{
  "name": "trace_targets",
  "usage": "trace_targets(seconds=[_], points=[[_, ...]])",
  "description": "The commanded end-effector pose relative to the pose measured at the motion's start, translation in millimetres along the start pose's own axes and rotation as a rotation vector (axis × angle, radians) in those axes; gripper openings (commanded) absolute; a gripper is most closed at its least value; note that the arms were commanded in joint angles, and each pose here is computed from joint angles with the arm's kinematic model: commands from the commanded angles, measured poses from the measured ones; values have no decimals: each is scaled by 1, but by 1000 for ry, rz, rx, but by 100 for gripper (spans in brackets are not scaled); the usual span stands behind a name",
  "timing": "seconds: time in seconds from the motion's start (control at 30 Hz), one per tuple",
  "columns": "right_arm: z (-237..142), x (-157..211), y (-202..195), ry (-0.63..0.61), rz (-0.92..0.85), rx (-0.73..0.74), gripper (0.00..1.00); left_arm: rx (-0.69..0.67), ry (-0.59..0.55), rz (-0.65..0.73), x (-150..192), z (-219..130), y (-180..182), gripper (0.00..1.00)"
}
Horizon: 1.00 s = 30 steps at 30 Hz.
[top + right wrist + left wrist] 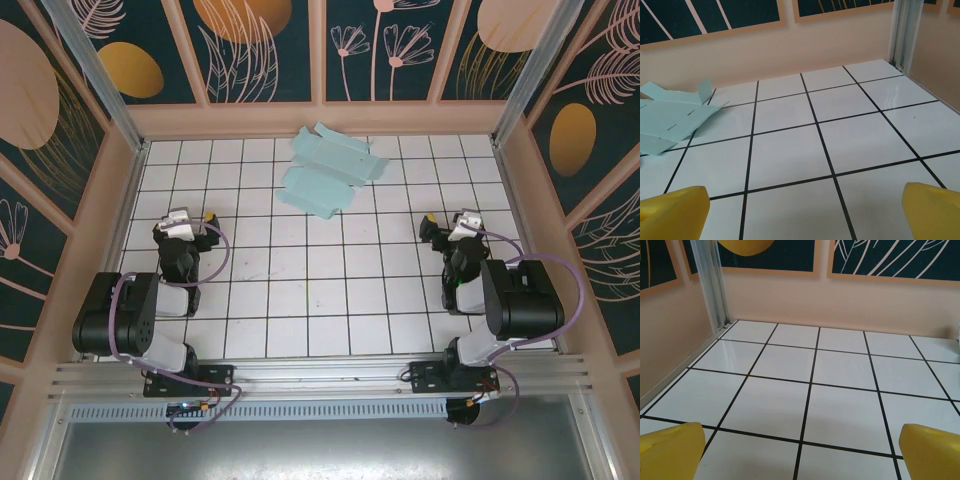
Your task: Fold the paper box
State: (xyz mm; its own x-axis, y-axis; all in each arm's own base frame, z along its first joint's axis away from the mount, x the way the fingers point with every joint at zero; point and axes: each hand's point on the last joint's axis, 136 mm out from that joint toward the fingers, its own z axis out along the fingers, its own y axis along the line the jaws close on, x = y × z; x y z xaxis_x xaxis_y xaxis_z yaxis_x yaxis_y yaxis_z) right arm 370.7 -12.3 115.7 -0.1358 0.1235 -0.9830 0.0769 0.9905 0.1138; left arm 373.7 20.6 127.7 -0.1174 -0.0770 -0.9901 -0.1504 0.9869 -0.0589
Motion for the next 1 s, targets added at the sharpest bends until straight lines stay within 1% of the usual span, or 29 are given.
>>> trace_targets(seconds=[0.0, 0.77, 0.87, 0.97], points=[[3, -11, 1, -37, -9, -11, 99, 13, -32, 0, -9, 2, -2, 99], [3, -11, 1, -36, -5, -18, 99, 16, -34, 0, -9, 2, -3, 99], [-7, -22, 0, -76, 0, -13, 99, 102, -37, 42, -14, -1, -18, 99], [-14, -33, -1, -96, 1, -5, 99, 106, -33, 40, -26, -4, -19, 99]])
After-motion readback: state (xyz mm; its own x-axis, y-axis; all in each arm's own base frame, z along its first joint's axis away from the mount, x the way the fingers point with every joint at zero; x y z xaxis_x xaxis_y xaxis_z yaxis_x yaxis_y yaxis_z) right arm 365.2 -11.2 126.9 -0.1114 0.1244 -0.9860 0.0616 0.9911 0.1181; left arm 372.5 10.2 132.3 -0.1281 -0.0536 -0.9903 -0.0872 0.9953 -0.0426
